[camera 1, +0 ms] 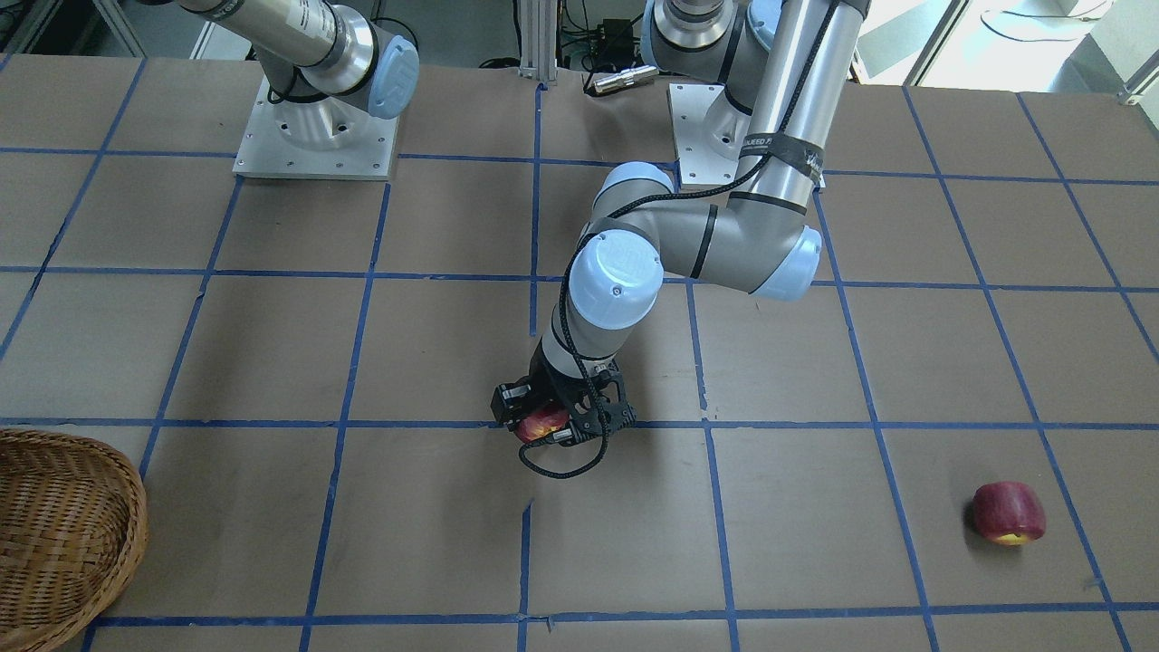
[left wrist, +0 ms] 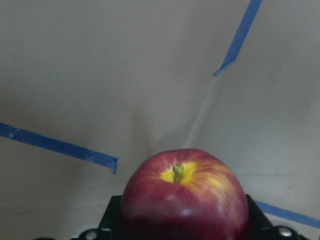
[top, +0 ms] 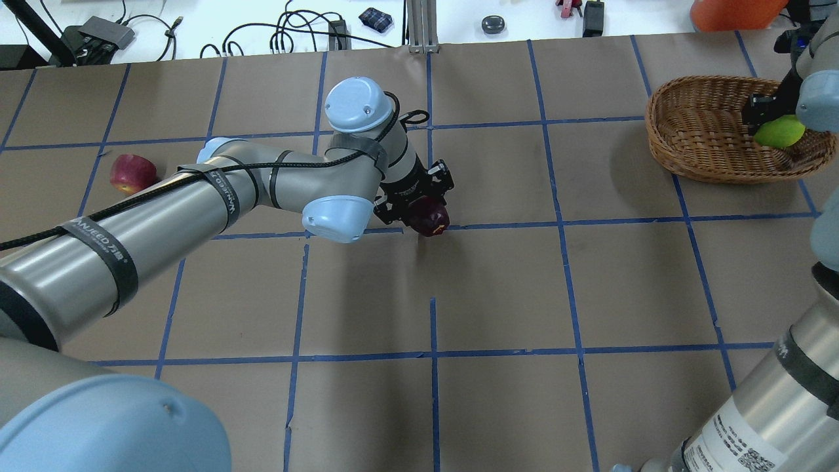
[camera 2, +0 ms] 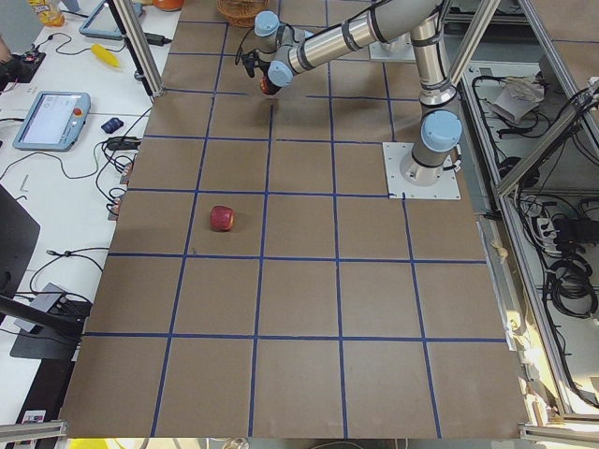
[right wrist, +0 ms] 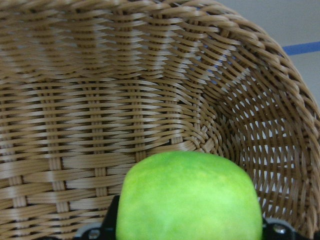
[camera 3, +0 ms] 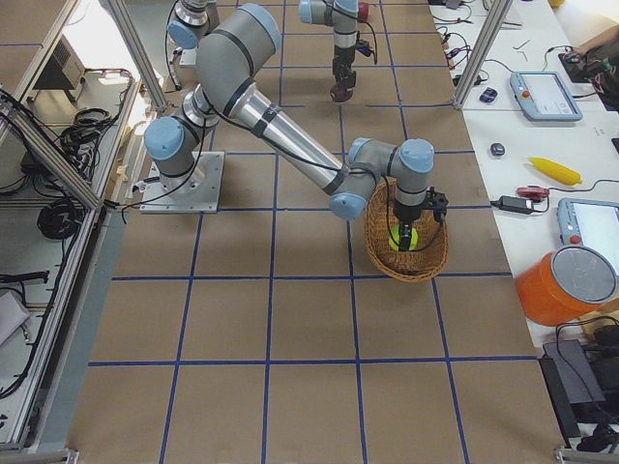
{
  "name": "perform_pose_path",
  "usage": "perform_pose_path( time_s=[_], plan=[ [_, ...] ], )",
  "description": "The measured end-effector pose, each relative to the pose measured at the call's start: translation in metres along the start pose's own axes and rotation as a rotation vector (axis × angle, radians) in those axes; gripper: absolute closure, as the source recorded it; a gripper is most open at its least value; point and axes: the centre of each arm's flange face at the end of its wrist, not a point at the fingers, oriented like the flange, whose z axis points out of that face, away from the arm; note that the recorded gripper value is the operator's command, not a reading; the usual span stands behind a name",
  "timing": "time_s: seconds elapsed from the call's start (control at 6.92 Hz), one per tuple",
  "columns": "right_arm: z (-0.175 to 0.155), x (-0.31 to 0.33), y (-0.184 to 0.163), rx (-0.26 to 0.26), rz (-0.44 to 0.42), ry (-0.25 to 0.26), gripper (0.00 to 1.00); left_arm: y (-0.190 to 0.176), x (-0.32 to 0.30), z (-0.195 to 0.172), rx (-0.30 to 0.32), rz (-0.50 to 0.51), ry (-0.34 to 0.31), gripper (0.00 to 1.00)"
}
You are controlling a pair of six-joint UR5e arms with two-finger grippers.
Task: Put all apples into basket
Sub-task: 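Drop the green apple in the basket while the left gripper centers the red apple, then reach the right gripper to the centered red apple while the left reaches another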
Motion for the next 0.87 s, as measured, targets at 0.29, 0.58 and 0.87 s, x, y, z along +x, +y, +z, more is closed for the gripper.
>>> perform_pose_path(
  time_s=[0.29, 0.58, 0.87],
  plan=[
    [0.016, 0.008, -0.001, -0.006, -0.006, 0.001, 0.00, 0.002, 0.000, 0.002, 0.004, 0.003, -0.004, 0.00],
    [0.015, 0.009, -0.002, -0.007, -0.006, 0.003, 0.00, -0.007, -0.008, -0.033, 0.002, 0.066, -0.025, 0.00],
    [-0.021, 0.000, 0.002, -0.024, -0.011, -0.011, 0.00, -0.052, -0.057, -0.092, -0.006, 0.177, -0.110, 0.00]
  ],
)
